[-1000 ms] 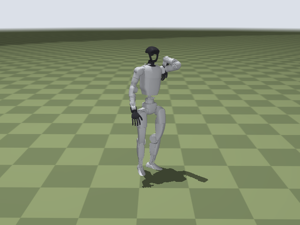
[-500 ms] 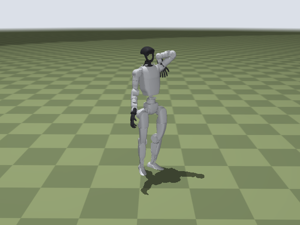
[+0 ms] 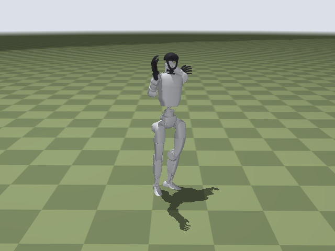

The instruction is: Upper body actions

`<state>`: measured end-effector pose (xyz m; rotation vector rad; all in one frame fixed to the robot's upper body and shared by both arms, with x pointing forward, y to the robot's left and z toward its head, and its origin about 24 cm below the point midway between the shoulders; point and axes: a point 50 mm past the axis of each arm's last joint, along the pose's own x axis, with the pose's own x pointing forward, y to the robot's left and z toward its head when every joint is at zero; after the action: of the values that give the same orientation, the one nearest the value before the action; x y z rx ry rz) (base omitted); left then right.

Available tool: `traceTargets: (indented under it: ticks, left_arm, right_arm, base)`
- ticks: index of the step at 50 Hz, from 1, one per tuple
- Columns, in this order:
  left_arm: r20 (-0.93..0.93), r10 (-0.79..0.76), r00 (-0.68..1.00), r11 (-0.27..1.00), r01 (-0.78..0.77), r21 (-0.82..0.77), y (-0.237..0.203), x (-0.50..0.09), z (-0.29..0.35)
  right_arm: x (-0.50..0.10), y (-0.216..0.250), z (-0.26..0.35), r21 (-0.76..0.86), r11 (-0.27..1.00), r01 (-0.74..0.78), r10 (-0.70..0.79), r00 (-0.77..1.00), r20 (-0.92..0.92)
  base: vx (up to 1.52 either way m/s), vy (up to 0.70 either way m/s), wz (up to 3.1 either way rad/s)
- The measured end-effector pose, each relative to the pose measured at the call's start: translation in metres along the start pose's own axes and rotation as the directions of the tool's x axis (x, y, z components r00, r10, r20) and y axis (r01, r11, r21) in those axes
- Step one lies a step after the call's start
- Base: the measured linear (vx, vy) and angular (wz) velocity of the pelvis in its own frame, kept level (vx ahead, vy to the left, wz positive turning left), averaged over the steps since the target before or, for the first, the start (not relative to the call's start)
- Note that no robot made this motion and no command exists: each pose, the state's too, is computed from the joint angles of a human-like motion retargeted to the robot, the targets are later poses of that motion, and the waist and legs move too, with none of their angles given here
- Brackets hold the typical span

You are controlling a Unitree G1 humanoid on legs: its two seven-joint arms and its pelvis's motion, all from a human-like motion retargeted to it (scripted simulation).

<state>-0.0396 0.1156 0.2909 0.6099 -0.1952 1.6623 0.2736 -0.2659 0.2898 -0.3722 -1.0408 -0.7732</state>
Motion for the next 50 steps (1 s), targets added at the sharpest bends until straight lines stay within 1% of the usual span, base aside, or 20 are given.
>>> traceTargets:
  ticks: [2,5,10,13,16,18,22,25,28,30,35,37,40,43,45,47,50]
  left_arm:
    - [0.067,0.086,0.994,0.996,-0.087,0.002,0.007,-0.001,0.000]
    - [0.117,0.130,0.985,0.991,-0.131,0.002,0.011,-0.001,0.001]
    - [0.191,0.069,0.979,0.997,-0.076,0.028,0.009,0.000,0.003]
    - [0.267,0.066,0.962,0.995,-0.082,0.050,0.012,0.001,0.006]
    - [0.367,0.183,0.912,0.972,-0.223,0.071,0.030,0.010,0.018]
    - [0.435,0.264,0.861,0.945,-0.320,0.059,0.041,0.016,0.028]
    - [0.503,0.335,0.797,0.915,-0.402,0.029,0.050,0.023,0.039]
    - [0.520,0.360,0.775,0.903,-0.428,0.013,0.052,0.024,0.043]
    - [0.519,0.391,0.760,0.890,-0.456,-0.003,0.055,0.024,0.043]
    - [0.493,0.417,0.763,0.879,-0.477,-0.005,0.056,0.025,0.042]
    - [0.350,0.442,0.826,0.872,-0.487,0.048,0.057,0.028,0.032]
    - [0.290,0.422,0.859,0.885,-0.460,0.076,0.054,0.028,0.028]
    - [0.222,0.382,0.897,0.906,-0.411,0.102,0.049,0.027,0.022]
    - [0.206,0.355,0.912,0.918,-0.382,0.105,0.046,0.025,0.021]
    - [0.213,0.339,0.916,0.925,-0.366,0.102,0.044,0.024,0.020]
    - [0.238,0.323,0.916,0.931,-0.353,0.096,0.043,0.023,0.021]
    - [0.302,0.292,0.908,0.940,-0.331,0.087,0.041,0.022,0.023]
  right_arm:
    - [0.010,-0.001,0.011,-0.017,0.998,0.058,-0.057,0.996,0.062]
    - [0.016,0.001,0.021,-0.015,0.995,0.103,-0.101,0.989,0.104]
    - [0.020,0.015,0.041,0.054,0.992,0.116,-0.123,0.978,0.168]
    - [0.024,0.023,0.062,0.081,0.991,0.105,-0.123,0.956,0.266]
    - [0.034,0.024,0.100,0.056,0.990,0.126,-0.137,0.863,0.486]
    - [0.037,0.023,0.118,0.037,0.989,0.146,-0.139,0.793,0.593]
    - [0.037,0.022,0.130,0.029,0.986,0.161,-0.140,0.736,0.663]
    - [0.037,0.023,0.128,0.022,0.985,0.171,-0.143,0.740,0.657]
    - [0.037,0.023,0.115,0.001,0.980,0.197,-0.158,0.786,0.598]
    - [0.035,0.023,0.098,-0.025,0.975,0.220,-0.175,0.837,0.519]
    - [0.018,0.025,0.047,-0.060,0.969,0.241,-0.220,0.946,0.239]
    - [0.008,0.028,0.033,-0.034,0.971,0.235,-0.228,0.964,0.139]
    - [-0.003,0.032,0.024,0.031,0.972,0.232,-0.233,0.972,0.036]
    - [-0.003,0.034,0.027,0.089,0.968,0.235,-0.238,0.971,0.023]
    - [-0.001,0.034,0.032,0.118,0.966,0.230,-0.236,0.971,0.046]
    - [0.003,0.033,0.041,0.134,0.968,0.214,-0.229,0.968,0.105]
    - [0.011,0.032,0.061,0.146,0.974,0.172,-0.204,0.947,0.246]
  base:
    - [0.00,0.00,0.00]
    - [0.00,0.00,0.00]
    - [0.00,0.00,0.00]
    - [0.00,0.00,0.00]
    - [0.00,0.00,0.00]
    - [0.00,0.00,0.00]
    - [0.00,0.00,0.00]
    - [0.00,0.00,0.00]
    - [0.00,0.00,0.00]
    - [0.00,0.00,0.00]
    - [0.00,0.00,0.00]
    - [0.00,0.00,0.00]
    - [0.00,0.00,0.00]
    - [0.00,0.00,0.00]
    - [0.00,0.00,0.00]
    - [0.00,0.00,0.00]
    - [0.00,0.00,0.00]
